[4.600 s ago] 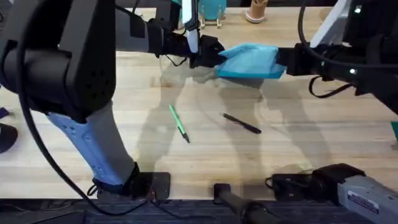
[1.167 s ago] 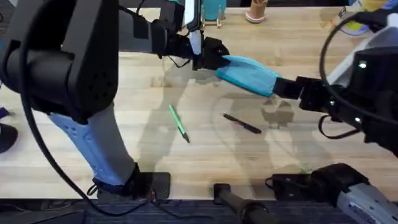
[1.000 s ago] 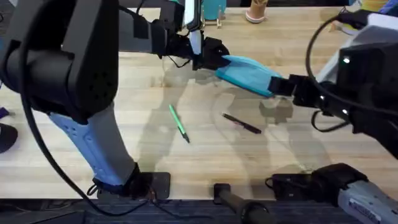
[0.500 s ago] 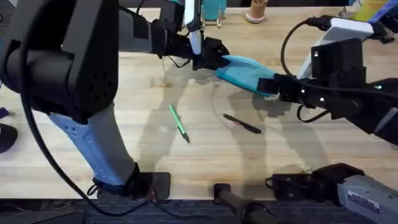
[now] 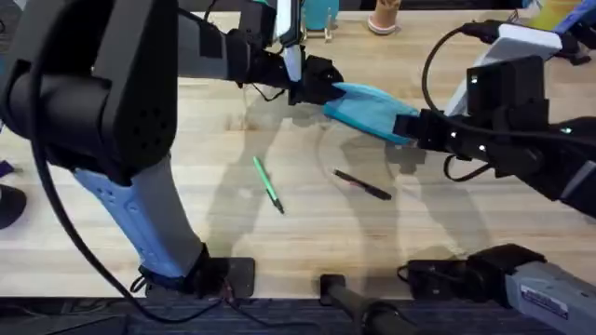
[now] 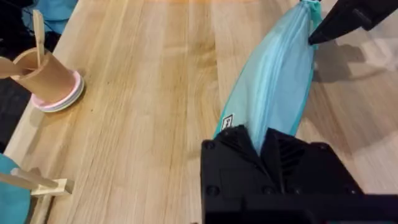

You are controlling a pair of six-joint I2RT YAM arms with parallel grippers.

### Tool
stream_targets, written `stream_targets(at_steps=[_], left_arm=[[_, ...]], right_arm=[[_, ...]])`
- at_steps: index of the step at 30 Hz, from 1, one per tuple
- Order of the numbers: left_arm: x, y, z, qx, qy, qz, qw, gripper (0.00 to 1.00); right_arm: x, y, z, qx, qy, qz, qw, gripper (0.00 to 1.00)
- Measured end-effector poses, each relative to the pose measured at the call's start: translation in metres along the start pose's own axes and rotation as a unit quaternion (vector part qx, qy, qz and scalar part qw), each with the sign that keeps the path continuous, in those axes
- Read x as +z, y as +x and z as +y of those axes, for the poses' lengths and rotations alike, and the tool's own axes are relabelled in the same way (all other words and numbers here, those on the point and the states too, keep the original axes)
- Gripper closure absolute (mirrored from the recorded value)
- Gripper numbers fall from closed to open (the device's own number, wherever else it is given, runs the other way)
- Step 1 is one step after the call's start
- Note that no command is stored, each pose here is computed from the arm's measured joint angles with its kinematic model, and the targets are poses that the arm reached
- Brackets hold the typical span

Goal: Unzip the bag, pick up the pens from the table one at a time and place them inside, then zip the bag closed.

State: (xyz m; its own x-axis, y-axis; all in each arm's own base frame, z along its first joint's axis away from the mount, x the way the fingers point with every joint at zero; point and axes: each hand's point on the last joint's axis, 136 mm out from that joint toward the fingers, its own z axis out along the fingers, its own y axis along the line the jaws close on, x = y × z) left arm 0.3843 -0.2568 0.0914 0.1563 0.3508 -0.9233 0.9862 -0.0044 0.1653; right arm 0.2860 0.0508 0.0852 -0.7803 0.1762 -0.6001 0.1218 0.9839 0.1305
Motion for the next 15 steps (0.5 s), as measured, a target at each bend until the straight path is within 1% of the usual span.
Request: stream_targets(at_steps=[2,3,5,6,12,15], left_arm=[[0.0000,-0.0001,0.0001,0.000,0.000,0.000,1.000,0.958],[0.0000,-0.0001,0.0001,0.000,0.000,0.000,1.000,0.958],[0.0000,-0.0002,0.0001,0.000,0.000,0.000,1.000,0.958],[0.0000,0.0000,0.0000,0.000,0.000,0.000,1.000,0.958],[0.0000,0.0000,0.0000,0.000,0.000,0.000,1.000,0.958],[0.0000,-0.0001,0.0000,0.000,0.000,0.000,1.000,0.958]], right_arm=[[0.0000,0.0000,0.0000,0.000,0.000,0.000,1.000,0.402],[0.0000,0.0000,0.0001,-0.001,0.000,0.000,1.000,0.439],[0.0000,0.0004,0.0010,0.000,-0.002,0.001,1.000,0.587],[-0.0001,0.0005,0.0015,-0.001,-0.003,0.001,1.000,0.630],[-0.0001,0.0008,0.0013,-0.001,-0.002,0.001,1.000,0.731],[-0.0001,0.0016,0.0005,-0.002,0.000,0.003,1.000,0.808]])
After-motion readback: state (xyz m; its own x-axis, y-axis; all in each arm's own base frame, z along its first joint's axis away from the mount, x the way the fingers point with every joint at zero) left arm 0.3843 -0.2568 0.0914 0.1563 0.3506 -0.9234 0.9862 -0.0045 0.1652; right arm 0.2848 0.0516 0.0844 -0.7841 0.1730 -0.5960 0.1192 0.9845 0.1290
